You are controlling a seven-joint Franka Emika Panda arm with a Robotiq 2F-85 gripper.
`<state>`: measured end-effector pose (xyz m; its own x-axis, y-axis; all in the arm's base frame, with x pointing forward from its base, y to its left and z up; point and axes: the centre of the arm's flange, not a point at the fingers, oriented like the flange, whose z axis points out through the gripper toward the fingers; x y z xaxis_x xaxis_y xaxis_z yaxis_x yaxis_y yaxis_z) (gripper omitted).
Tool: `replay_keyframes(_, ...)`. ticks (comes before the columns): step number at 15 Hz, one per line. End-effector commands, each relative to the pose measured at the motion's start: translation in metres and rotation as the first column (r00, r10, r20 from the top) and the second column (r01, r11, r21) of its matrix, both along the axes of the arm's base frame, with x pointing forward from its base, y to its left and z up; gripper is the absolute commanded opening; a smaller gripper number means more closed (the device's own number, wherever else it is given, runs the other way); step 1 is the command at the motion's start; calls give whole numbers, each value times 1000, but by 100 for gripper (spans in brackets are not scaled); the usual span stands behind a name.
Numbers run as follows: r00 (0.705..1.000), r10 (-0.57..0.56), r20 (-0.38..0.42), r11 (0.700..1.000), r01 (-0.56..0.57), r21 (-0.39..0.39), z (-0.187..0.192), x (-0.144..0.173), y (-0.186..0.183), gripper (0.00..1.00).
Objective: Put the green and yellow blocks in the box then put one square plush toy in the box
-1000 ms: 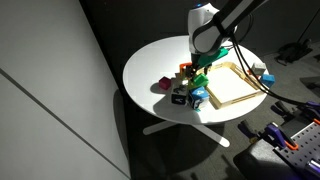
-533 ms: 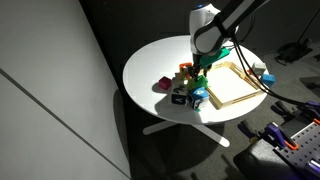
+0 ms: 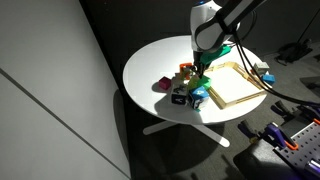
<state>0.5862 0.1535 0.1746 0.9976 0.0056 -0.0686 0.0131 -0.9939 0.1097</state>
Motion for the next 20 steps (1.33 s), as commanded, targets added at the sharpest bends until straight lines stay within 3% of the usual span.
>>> replay_keyframes(1, 1000, 5, -6, 1000, -5, -7, 11, -7, -15, 4)
replay_keyframes(11, 1000, 6, 29, 999, -7, 37, 48, -7, -42, 4)
replay_keyframes(20, 999, -46, 20, 999, 46, 14, 57, -21, -94, 4)
